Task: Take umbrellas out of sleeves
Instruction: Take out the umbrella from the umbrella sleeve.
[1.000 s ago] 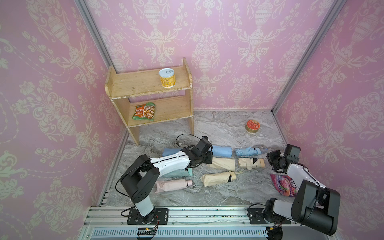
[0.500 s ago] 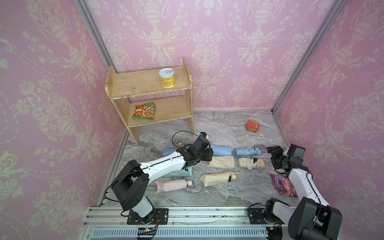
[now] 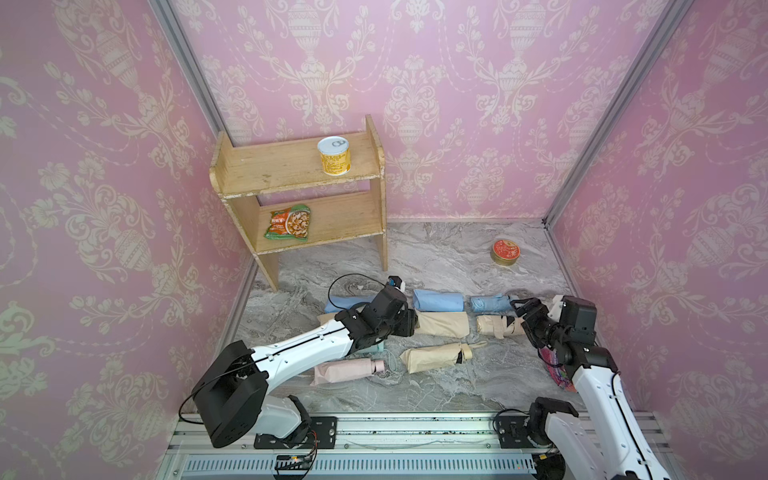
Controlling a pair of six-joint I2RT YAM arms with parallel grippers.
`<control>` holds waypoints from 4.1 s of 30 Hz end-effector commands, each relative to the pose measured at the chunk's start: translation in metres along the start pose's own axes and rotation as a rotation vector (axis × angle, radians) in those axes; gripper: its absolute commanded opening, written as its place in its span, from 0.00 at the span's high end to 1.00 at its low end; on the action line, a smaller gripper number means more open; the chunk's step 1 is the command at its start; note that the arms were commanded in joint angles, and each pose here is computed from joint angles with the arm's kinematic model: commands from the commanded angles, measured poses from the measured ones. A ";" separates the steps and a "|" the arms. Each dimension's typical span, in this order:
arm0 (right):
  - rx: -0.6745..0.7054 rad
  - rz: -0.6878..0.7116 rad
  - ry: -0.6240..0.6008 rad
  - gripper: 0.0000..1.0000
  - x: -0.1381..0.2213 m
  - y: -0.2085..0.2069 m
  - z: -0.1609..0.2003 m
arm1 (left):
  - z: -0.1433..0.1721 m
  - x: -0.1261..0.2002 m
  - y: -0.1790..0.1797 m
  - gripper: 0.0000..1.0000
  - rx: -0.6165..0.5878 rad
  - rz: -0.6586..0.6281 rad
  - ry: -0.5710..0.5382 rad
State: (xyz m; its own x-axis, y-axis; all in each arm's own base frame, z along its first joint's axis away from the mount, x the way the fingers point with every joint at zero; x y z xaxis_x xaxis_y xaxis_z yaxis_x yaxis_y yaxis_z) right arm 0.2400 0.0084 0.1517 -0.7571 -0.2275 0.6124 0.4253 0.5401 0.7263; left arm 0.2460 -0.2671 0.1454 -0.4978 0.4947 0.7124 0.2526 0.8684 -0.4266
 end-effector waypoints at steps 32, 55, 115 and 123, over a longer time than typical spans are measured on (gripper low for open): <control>-0.037 0.157 0.170 0.35 -0.039 -0.030 0.136 | 0.100 -0.010 -0.002 0.56 -0.181 -0.040 0.287; -0.121 0.161 0.152 0.45 -0.046 -0.026 0.151 | 0.108 -0.019 0.001 0.79 -0.187 -0.046 0.314; -0.157 0.285 -0.147 0.90 -0.019 -0.063 0.107 | 0.089 -0.027 -0.024 1.00 -0.217 0.026 0.258; -0.100 0.321 -0.171 0.90 -0.015 -0.064 0.095 | 0.088 -0.028 -0.026 1.00 -0.215 0.033 0.254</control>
State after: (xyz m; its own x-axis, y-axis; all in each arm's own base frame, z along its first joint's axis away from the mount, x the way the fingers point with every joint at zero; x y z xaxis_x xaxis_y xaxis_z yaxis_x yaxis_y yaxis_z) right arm 0.1823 0.0693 0.0677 -0.6756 0.0023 0.7373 0.6797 0.3895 0.6216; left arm 0.1804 -0.3011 0.0860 -0.2796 0.4878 0.8270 0.4293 0.8340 -0.3467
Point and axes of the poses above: each gripper's point midway between its finger pads, its own x axis back along the fingers, its own y axis along the line the jaws close on, z = x × y, the point moved 3 cm from there along x, back along the fingers, and after that the axes turned 3 degrees about x, right-handed, at the moved point
